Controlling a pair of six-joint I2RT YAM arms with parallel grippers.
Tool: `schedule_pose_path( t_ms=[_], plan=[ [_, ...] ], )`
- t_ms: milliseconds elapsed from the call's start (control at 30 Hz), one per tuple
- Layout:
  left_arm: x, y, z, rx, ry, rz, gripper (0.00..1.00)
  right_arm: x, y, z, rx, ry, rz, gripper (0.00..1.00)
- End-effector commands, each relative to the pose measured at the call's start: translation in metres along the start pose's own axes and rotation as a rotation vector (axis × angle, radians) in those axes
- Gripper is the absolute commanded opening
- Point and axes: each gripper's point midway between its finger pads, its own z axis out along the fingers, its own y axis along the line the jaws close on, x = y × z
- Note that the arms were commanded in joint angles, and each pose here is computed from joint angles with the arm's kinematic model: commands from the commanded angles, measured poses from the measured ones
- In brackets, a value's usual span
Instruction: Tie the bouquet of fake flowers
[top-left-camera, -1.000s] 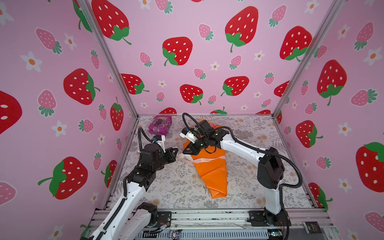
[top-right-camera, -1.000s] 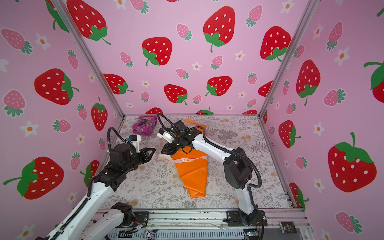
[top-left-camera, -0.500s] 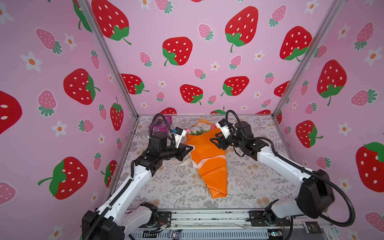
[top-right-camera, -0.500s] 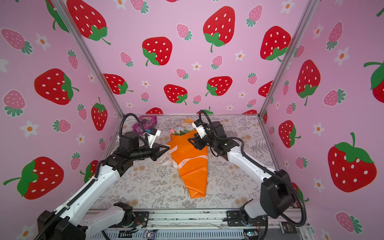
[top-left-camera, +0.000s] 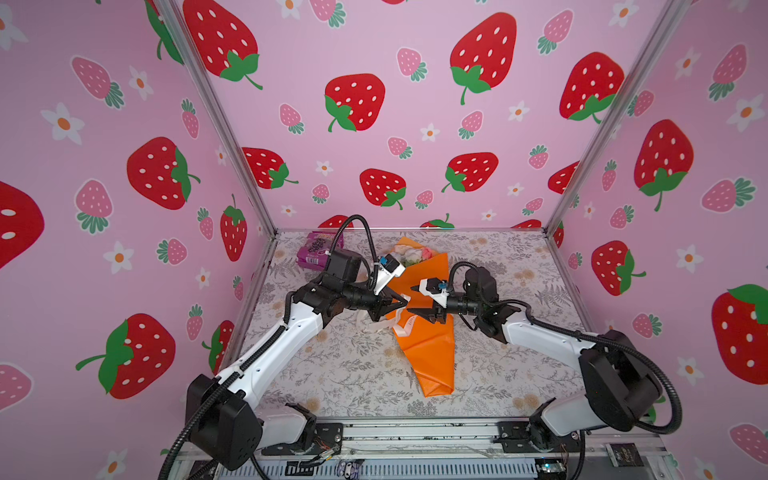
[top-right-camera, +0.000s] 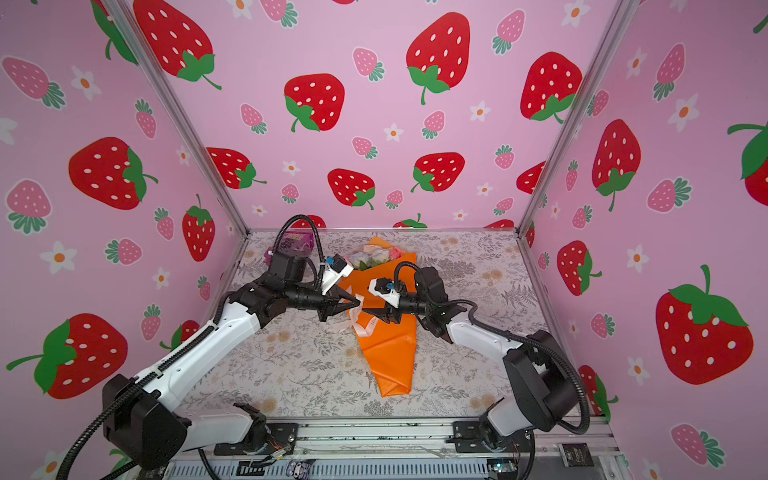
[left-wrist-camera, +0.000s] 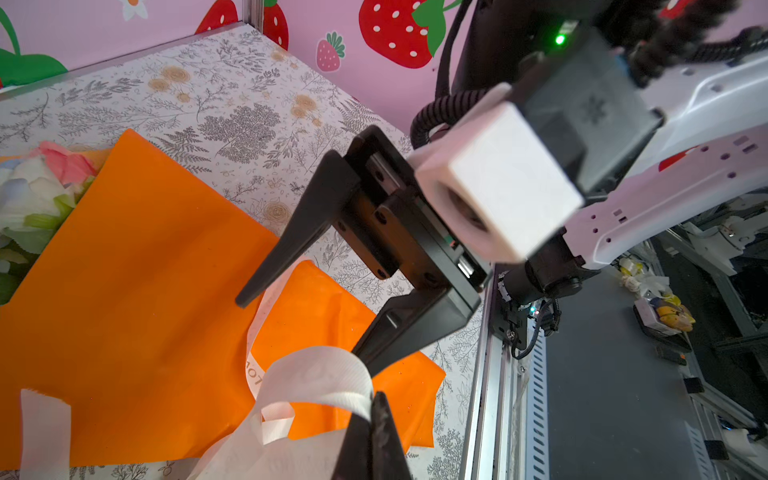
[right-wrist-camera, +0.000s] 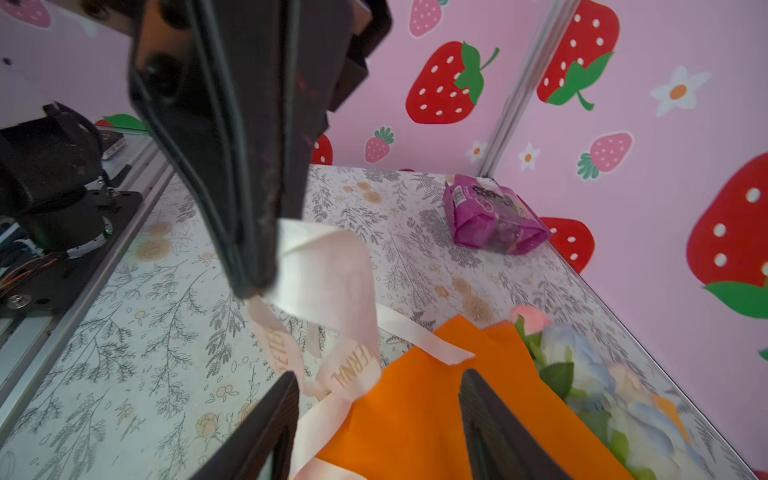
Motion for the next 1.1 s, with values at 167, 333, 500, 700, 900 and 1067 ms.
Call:
schedule_pose_path(
  t_ms=[167,333,500,700,900,1067],
  plan=[
    [-0.011,-0.005,-0.006,-0.015,-0.016,0.073,0.00,-0.003,-0.005,0.030,-0.065,-0.058,-0.020,0.35],
    [-0.008,0.007,-0.010,-0.104,-0.021,0.067,0.00,0.010,-0.015,0.027,0.000,-0.029,0.059,0.01],
    [0.000,0.039,-0.015,-0.294,-0.017,0.010,0.00,0.021,-0.050,0.008,0.181,0.032,0.193,0.00],
    [0.019,0.090,-0.014,-0.519,0.051,-0.151,0.17,0.048,-0.126,-0.037,0.623,0.238,0.401,0.00],
    [0.035,0.100,0.010,-0.514,0.149,-0.177,0.42,0.121,-0.152,-0.056,0.670,0.472,0.732,0.00],
    [0.039,0.056,0.053,-0.306,0.196,-0.007,0.44,0.152,-0.142,-0.049,0.572,0.521,0.904,0.00]
  ],
)
